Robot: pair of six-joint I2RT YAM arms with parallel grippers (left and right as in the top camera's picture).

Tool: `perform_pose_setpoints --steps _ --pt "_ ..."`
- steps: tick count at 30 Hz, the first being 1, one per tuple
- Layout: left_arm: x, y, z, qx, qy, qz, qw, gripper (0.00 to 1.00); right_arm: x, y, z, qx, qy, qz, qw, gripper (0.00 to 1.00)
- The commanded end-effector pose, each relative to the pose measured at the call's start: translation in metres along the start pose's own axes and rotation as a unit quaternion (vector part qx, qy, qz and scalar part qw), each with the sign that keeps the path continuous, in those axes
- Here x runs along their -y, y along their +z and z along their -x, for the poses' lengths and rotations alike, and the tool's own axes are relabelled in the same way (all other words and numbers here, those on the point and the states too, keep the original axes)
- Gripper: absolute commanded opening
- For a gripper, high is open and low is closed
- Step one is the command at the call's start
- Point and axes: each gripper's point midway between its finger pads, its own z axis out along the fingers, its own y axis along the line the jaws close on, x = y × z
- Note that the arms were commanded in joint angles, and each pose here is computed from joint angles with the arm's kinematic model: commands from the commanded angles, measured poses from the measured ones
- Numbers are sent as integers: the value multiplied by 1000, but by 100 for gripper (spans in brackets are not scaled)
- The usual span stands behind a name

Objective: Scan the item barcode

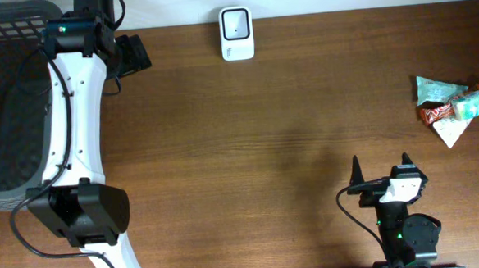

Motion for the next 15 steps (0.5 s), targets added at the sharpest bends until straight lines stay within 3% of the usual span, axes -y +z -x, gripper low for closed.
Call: perform_pose_setpoints --steps 1,15 --pt "0 0 1 1 -4 0 1000 99 8 0 -3 -1 32 -23 999 99" --pt "0 0 1 1 -4 0 1000 99 4 0 -3 -2 -8 -10 1000 99"
